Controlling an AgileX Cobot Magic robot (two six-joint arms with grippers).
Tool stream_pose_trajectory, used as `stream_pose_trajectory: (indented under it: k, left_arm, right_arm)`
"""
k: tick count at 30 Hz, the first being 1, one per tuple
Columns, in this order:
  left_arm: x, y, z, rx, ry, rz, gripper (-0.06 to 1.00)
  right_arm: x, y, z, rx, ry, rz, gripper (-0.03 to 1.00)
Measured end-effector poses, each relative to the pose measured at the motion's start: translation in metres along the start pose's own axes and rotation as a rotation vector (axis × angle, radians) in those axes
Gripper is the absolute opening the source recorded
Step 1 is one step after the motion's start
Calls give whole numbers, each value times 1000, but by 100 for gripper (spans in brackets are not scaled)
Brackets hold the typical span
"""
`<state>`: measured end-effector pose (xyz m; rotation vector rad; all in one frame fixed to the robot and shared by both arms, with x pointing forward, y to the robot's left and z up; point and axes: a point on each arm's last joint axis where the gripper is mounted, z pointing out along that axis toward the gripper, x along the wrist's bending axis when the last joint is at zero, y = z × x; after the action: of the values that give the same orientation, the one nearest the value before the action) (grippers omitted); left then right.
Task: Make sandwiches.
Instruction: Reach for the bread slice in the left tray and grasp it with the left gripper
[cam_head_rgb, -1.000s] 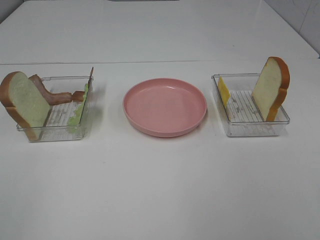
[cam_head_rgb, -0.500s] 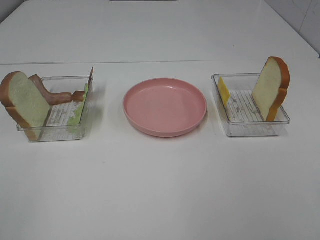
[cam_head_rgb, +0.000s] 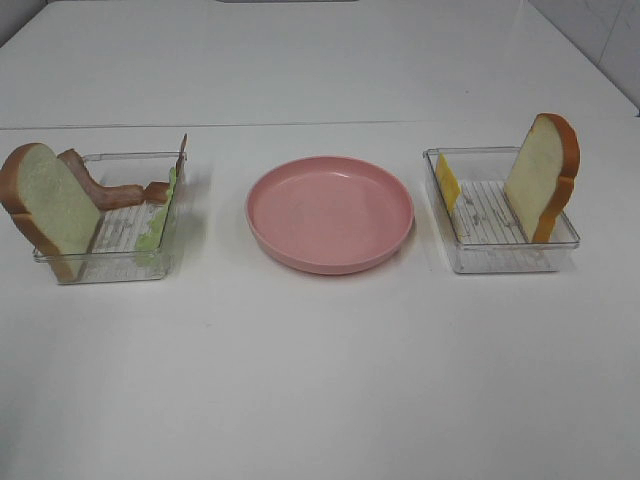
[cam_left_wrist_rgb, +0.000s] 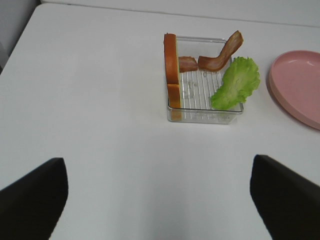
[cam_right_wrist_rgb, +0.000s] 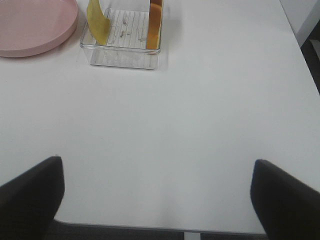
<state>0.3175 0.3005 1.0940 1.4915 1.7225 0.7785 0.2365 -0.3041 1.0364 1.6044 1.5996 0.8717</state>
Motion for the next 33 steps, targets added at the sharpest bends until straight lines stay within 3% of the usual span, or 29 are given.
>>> stream_pose_trajectory:
  k: [10, 14, 22, 33]
  left_arm:
    - [-6, 70, 66, 212, 26, 11, 90]
    - [-7, 96, 109, 300, 37, 10, 90]
    - [-5, 110, 178, 430, 53, 4, 90]
    - [-2, 103, 264, 578, 50, -12, 90]
  right_arm:
    - [0, 0, 0, 0, 0, 0, 98]
    - [0, 0, 0, 0, 0, 0, 98]
    - [0, 0, 0, 0, 0, 0, 98]
    - [0, 0, 0, 0, 0, 0, 98]
